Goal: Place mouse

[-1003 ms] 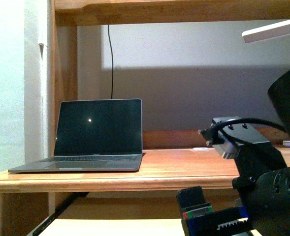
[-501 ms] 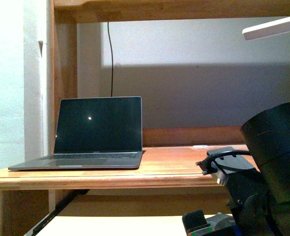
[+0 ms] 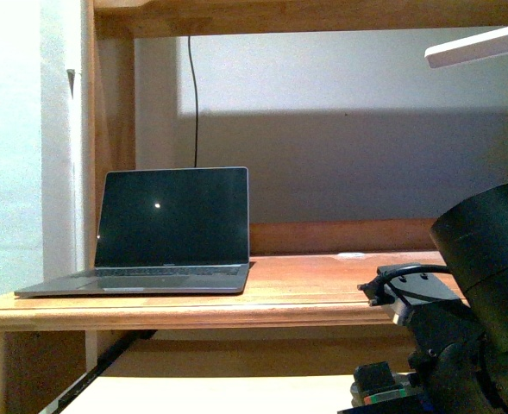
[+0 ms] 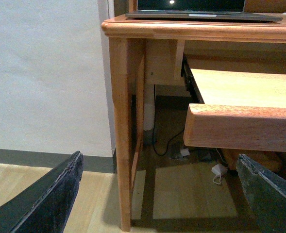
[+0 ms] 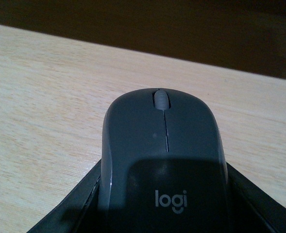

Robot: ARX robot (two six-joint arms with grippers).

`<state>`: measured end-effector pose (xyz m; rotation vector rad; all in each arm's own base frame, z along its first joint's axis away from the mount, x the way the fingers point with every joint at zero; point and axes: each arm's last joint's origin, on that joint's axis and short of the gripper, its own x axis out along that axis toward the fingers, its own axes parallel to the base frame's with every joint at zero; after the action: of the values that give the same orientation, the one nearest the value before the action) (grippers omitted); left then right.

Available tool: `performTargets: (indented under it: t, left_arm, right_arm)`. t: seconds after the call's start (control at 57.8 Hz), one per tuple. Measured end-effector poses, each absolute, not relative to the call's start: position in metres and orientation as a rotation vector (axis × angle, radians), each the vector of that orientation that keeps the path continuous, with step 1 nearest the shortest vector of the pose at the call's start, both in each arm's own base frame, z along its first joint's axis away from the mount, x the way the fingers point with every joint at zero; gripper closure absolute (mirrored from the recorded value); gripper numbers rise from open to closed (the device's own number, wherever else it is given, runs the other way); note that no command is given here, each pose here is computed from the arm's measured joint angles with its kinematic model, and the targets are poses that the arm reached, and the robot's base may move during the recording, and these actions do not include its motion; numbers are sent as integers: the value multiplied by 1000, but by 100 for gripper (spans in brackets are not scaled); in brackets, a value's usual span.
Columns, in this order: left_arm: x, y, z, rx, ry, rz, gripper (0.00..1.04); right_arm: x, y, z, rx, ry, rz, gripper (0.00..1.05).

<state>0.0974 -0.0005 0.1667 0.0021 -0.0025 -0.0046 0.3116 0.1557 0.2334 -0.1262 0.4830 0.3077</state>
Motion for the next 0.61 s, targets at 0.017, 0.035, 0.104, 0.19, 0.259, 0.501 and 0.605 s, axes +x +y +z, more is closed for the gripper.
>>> performTargets:
  t: [0.017,0.035,0.104,0.19,0.259,0.501,0.605]
  left_arm:
    - [97,0,167,2,-2,-5,8]
    - [97,0,167,2,-3,-5,8]
    - [97,0,167,2,-2,-4,8]
    - [97,0,167,2,-2,-5,8]
    - [97,0,167,2,-2,-5,8]
    - [97,0,167,2,-3,-4,8]
    - [97,0,167,2,-2,-5,8]
  right_arm:
    - [311,155,234,-124,484,306,50]
    - [311,154,235,-116,488,302,50]
    - [308,149,242,-99,484,293,50]
    - [301,138,255,-70,468,289,50]
    - [291,126,270,-48,441,275,50]
    - [281,116,319,-1,370,237,50]
    - [298,135,341,5,335,223,50]
